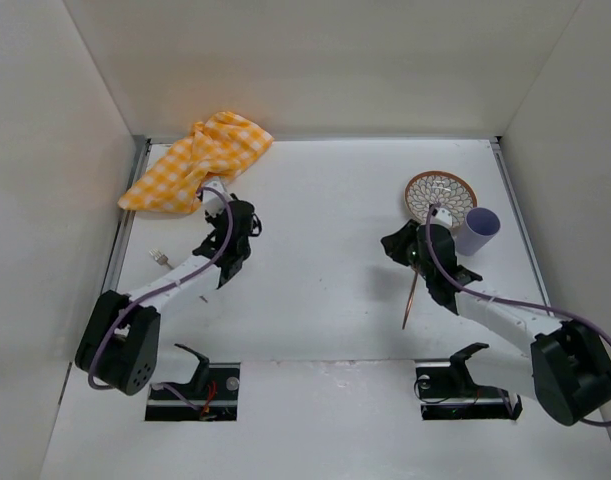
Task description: Set the dinner table for one person
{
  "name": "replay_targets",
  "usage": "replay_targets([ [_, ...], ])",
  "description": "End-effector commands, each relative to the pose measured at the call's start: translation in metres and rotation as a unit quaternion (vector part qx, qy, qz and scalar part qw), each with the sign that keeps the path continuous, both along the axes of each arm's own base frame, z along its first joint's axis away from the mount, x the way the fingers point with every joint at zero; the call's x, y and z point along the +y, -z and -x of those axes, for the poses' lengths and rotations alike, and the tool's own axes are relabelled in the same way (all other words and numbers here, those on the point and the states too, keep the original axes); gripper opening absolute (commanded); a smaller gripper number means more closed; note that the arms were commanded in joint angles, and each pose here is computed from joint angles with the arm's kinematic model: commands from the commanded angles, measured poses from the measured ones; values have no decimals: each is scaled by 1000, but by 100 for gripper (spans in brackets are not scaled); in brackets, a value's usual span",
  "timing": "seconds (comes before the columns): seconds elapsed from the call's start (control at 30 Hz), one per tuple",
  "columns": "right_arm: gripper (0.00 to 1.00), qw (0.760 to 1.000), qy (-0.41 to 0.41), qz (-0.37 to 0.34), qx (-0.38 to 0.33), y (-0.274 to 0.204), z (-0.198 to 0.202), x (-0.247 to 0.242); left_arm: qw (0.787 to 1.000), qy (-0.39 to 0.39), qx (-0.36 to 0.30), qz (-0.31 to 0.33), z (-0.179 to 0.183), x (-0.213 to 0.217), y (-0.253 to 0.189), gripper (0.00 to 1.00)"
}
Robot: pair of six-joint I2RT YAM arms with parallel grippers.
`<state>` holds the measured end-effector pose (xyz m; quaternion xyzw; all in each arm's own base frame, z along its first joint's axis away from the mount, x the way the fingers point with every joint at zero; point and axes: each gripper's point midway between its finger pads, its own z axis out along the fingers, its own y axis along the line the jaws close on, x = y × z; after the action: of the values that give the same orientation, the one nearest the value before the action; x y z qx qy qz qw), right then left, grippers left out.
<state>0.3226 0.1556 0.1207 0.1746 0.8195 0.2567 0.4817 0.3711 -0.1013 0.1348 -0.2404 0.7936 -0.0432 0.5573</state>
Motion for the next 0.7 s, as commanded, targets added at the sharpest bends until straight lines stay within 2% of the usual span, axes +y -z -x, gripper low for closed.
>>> replay_targets([
  [0.0,30,999,-9,-8,-30,-23,-9,10,995,-51,-72,49,-32,20,-49,27],
  [0.07,41,999,-12,-9,-33,-23,-9,13,993,-74,-75,54,-44,33,-55,32],
  [0.1,47,999,-13,-9,-32,-22,-9,14,992,-89,-75,54,-53,41,-59,38],
  [0.17,53,999,-18,-9,-30,-21,-9,17,989,-115,-76,54,-70,58,-64,54],
  [0.23,56,999,-21,-9,-31,-22,-8,19,987,-133,-76,54,-85,71,-65,65],
  [0.33,59,999,-27,-8,-34,-24,-6,23,983,-158,-72,57,-108,88,-63,75],
  [0.43,60,999,-33,-7,-35,-25,-5,27,980,-176,-55,70,-128,98,-56,81],
  [0.67,61,998,-47,-2,-32,-24,-4,36,975,-188,-9,117,-172,101,-27,84],
])
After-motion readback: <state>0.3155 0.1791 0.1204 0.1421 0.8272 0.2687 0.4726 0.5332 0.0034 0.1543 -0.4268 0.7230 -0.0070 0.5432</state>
